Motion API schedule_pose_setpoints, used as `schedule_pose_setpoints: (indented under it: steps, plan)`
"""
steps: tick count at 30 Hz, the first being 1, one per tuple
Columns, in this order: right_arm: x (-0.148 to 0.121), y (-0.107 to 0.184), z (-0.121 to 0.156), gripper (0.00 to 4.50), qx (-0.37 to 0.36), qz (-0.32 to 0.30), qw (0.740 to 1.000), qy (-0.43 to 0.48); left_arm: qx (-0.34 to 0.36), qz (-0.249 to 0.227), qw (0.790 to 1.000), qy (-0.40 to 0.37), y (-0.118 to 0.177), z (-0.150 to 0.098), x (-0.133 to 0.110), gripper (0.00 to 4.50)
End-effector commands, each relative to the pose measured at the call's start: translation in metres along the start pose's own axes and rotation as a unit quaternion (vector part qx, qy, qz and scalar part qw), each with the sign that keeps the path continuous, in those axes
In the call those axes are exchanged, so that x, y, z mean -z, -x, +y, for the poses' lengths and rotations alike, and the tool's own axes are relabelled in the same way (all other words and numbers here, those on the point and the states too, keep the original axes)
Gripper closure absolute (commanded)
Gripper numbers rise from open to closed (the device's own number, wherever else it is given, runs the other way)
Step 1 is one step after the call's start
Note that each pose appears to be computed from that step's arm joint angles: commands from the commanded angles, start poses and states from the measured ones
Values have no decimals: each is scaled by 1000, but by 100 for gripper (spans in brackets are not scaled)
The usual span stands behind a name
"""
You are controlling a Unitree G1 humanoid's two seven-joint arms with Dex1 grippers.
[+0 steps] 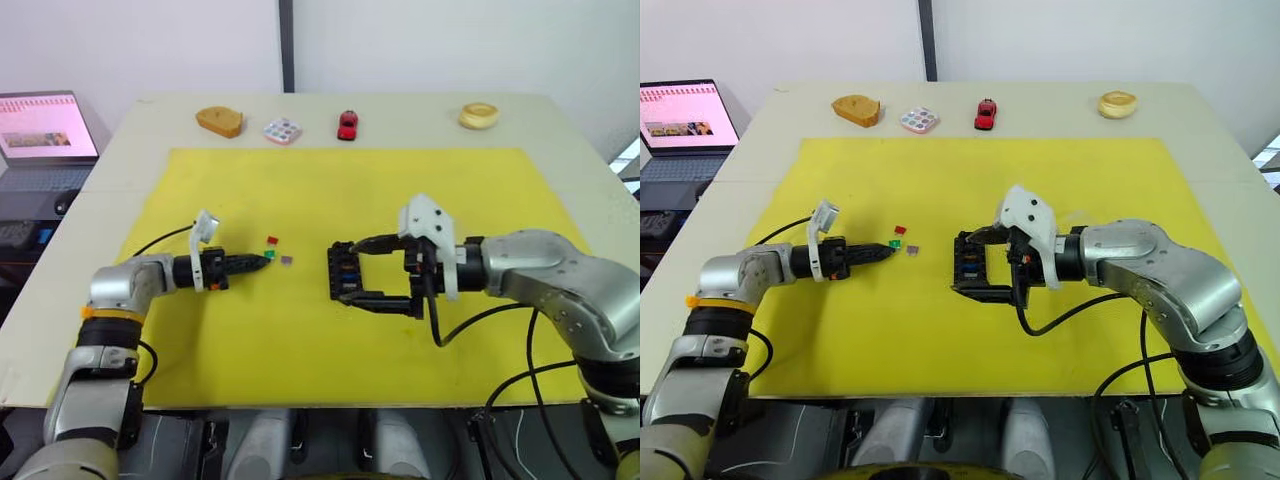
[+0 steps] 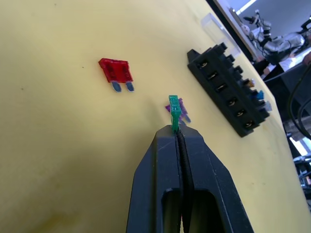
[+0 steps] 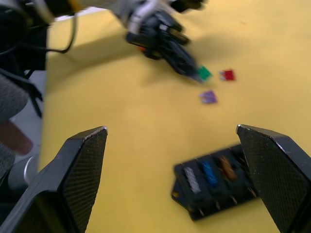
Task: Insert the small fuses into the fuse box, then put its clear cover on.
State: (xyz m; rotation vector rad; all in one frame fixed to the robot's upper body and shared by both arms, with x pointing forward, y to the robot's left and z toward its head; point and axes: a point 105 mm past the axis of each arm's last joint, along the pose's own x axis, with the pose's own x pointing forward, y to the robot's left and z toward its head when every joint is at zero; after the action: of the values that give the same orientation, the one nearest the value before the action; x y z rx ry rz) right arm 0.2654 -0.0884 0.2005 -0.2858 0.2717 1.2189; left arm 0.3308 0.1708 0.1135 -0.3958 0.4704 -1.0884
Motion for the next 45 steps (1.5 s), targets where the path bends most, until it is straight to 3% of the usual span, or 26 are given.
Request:
schedule_pose_setpoints:
  steps: [1, 4, 16, 25, 29, 45]
  plan:
    - [-21, 5, -2, 0, -16, -37, 998, -37, 13, -34, 998, -44, 15, -22, -29, 446]
    - [-40, 6, -9, 0, -39, -75, 993, -86, 22, -41, 995, -86, 23, -46, -44, 446]
    - [-82, -27, -23, 0, -84, -106, 988, -71, 84, 0, 959, -269, 10, -116, -87, 446]
    - [-87, -41, -25, 0, -89, -120, 987, -63, 103, -2, 952, -289, -1, -116, -94, 446]
    - [-86, -41, -18, 180, -101, -117, 987, -54, 109, -1, 950, -293, -3, -116, -95, 450]
    - [-86, -39, -15, 180, -102, -127, 985, -58, 128, 15, 943, -308, -8, -118, -93, 450]
